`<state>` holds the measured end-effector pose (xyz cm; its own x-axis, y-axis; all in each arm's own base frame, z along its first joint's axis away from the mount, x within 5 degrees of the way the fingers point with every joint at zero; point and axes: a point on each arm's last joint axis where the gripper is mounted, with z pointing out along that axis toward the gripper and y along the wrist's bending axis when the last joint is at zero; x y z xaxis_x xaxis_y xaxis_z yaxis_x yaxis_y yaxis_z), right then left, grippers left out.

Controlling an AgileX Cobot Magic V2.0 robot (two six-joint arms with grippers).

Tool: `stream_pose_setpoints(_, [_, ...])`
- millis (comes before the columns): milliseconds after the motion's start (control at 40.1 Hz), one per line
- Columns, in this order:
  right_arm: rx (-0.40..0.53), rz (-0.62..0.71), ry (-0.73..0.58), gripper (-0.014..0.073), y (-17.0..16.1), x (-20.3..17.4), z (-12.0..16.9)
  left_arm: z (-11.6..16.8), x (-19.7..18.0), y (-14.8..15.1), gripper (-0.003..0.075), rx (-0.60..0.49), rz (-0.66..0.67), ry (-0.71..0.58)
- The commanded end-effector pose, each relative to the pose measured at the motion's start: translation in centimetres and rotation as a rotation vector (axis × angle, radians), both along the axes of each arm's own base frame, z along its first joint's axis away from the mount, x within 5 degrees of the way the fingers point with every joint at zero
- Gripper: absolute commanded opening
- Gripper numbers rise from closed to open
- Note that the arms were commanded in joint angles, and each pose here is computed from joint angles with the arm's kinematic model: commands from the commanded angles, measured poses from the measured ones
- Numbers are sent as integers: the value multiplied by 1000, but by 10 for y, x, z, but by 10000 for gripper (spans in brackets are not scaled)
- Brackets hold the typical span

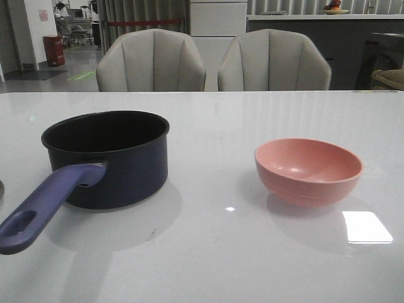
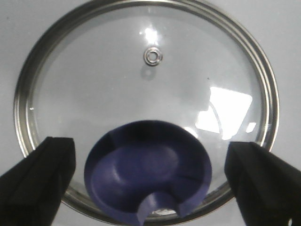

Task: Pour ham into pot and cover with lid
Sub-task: 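Grasp the lid knob with the left gripper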

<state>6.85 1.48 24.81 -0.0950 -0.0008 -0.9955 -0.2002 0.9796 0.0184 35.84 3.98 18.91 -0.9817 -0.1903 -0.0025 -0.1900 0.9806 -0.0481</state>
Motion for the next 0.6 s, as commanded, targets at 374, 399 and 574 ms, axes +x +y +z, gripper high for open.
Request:
stream_pose_setpoints(374, [9, -17, -102, 146, -1, 1, 16, 19, 8, -1, 471, -14, 13, -60])
stream_pose_setpoints(399, [9, -17, -102, 146, -1, 1, 16, 20, 8, -1, 438, -14, 12, -61])
stream_pose_setpoints(574, [9, -17, -102, 146, -1, 1, 16, 25, 10, -1, 308, -14, 11, -65])
